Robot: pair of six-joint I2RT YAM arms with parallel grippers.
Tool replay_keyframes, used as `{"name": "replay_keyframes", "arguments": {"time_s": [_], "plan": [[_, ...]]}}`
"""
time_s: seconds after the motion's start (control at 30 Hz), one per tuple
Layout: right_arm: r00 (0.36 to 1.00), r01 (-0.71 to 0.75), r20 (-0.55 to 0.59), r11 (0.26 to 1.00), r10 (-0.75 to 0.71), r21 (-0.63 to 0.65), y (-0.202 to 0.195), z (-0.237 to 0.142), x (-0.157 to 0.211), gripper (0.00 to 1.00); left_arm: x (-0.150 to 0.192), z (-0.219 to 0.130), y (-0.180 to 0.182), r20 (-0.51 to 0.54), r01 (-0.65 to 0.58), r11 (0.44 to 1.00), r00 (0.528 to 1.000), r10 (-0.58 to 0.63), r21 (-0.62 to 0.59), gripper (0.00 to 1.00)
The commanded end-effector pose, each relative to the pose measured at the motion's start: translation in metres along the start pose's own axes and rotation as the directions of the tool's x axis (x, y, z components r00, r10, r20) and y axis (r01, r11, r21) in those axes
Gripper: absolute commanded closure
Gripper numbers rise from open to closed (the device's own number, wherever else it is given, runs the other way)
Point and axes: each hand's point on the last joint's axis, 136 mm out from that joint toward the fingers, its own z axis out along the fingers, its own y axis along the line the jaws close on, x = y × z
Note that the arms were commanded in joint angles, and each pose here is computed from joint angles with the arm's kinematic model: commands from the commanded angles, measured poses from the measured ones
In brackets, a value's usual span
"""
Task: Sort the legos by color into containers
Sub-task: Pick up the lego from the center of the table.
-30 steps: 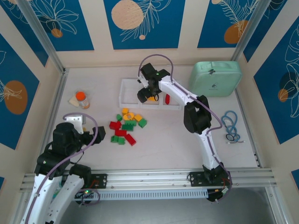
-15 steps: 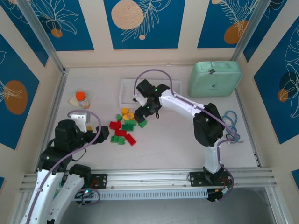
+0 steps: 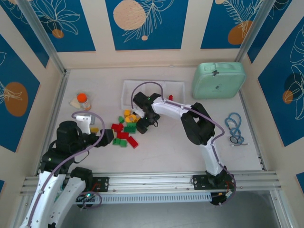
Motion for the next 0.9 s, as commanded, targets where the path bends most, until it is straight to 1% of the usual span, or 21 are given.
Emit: {"name": "replay_keyframes", "arguments": {"time_s": [0.0,0.17,0.37,0.63,0.7,0.77,0.87], "plan": [[1.0,0.016,0.007,1.0,-0.016,0.001,-0.001,-0.003,-0.007,0.22,-0.003,0.0,-0.004,0.019,-0.033,0.999,0.999,0.033,0.027,0.01],[1.0,0.009,-0.001,1.0,-0.009,0.004,0.0,-0.003,-0.012,0.31,-0.003,-0.001,-0.001,0.026,-0.033,0.999,0.999,0.032,0.009,0.01],[0.998,0.042,-0.046,0.999,-0.041,0.011,0.007,0.004,-0.005,0.45,-0.004,-0.003,0.002,0.035,-0.032,0.999,0.999,0.032,-0.008,0.01],[0.996,0.048,-0.075,0.998,-0.046,0.032,0.004,0.003,0.004,0.53,-0.004,-0.002,0.003,0.034,-0.029,0.999,0.999,0.03,-0.018,0.01],[0.996,0.048,-0.072,0.998,-0.045,0.031,0.005,-0.003,0.005,0.59,-0.004,-0.002,0.004,0.033,-0.028,0.999,0.999,0.029,-0.019,0.01],[0.997,0.047,-0.058,0.999,-0.046,0.01,0.01,-0.013,0.005,0.69,-0.004,-0.002,0.004,0.035,-0.028,0.999,0.999,0.028,-0.021,0.01],[0.999,0.034,-0.036,0.999,-0.035,-0.006,0.014,-0.031,0.004,0.74,-0.005,-0.003,0.004,0.039,-0.028,0.999,0.999,0.029,-0.024,0.01]]}}
